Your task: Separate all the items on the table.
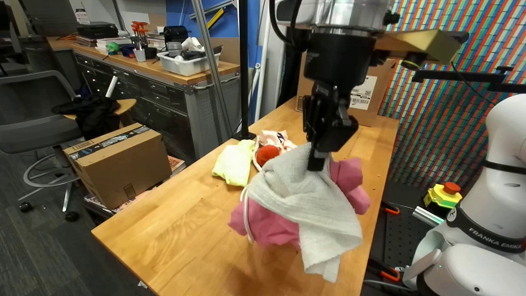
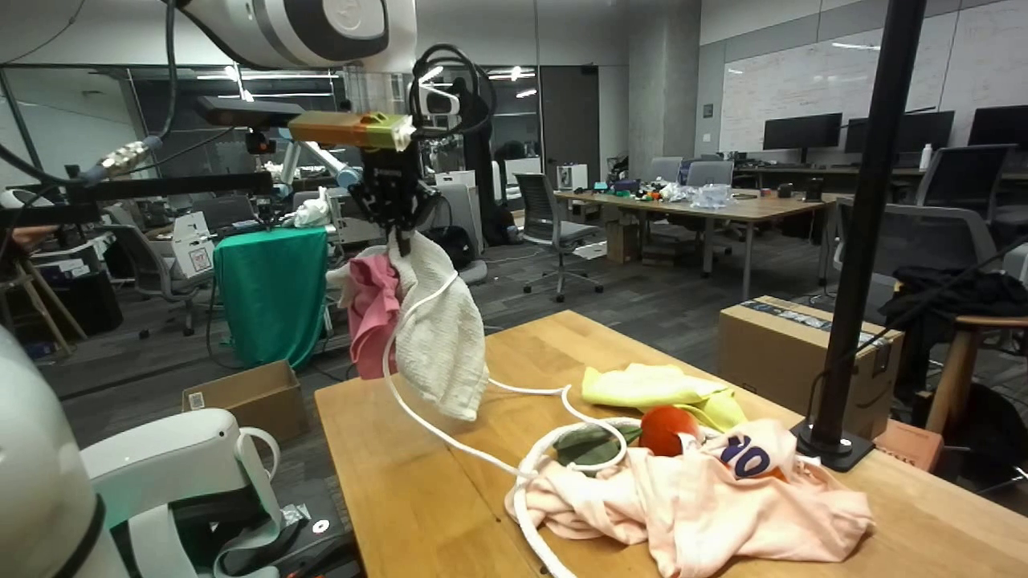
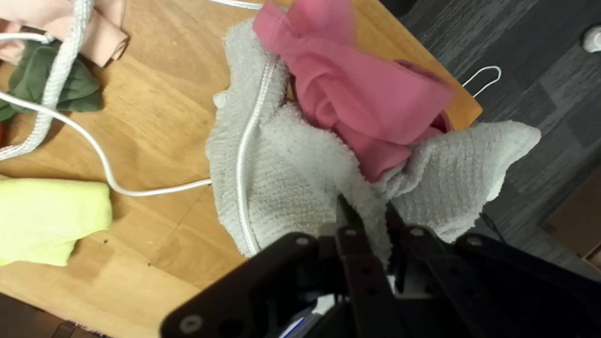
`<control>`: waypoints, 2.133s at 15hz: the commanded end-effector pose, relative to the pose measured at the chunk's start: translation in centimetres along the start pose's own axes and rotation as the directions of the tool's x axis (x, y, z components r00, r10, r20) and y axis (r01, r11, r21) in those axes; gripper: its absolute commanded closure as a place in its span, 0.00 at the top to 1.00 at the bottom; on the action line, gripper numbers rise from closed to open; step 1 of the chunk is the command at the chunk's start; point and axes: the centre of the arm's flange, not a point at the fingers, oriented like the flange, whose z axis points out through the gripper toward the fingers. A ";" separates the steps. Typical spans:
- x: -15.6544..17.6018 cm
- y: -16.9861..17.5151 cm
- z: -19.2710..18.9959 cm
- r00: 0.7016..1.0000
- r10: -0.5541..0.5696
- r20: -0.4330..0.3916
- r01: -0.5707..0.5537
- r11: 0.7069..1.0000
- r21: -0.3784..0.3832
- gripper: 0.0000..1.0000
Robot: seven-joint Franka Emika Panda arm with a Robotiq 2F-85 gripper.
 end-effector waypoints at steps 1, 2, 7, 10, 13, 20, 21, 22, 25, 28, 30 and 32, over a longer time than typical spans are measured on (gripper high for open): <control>0.3 -2.2 2.1 0.999 -0.035 0.019 0.034 0.998 0.058 0.09; 0.3 -2.7 2.8 0.999 -0.036 0.023 0.035 0.997 0.071 0.09; 0.8 -4.7 5.6 0.999 0.036 -0.011 -0.034 0.987 0.155 0.09; 1.3 -5.3 7.0 0.994 0.100 -0.048 -0.090 0.979 0.181 0.09; 1.7 -5.4 8.1 0.984 0.163 -0.074 -0.146 0.970 0.194 0.09; 2.0 -5.7 9.4 0.972 0.226 -0.066 -0.210 0.960 0.187 0.59; 2.0 -5.7 9.4 0.971 0.231 -0.062 -0.215 0.958 0.189 0.67; 2.0 -5.7 9.4 0.971 0.234 -0.059 -0.219 0.957 0.188 0.75; 2.0 -5.6 9.4 0.970 0.239 -0.050 -0.226 0.958 0.178 0.97; 1.6 -5.1 9.9 0.974 0.221 -0.049 -0.213 0.968 0.130 1.00; 1.2 -4.2 10.5 0.977 0.207 -0.045 -0.203 0.976 0.079 1.00; 0.8 -2.7 11.4 0.978 0.204 -0.038 -0.203 0.979 0.022 1.00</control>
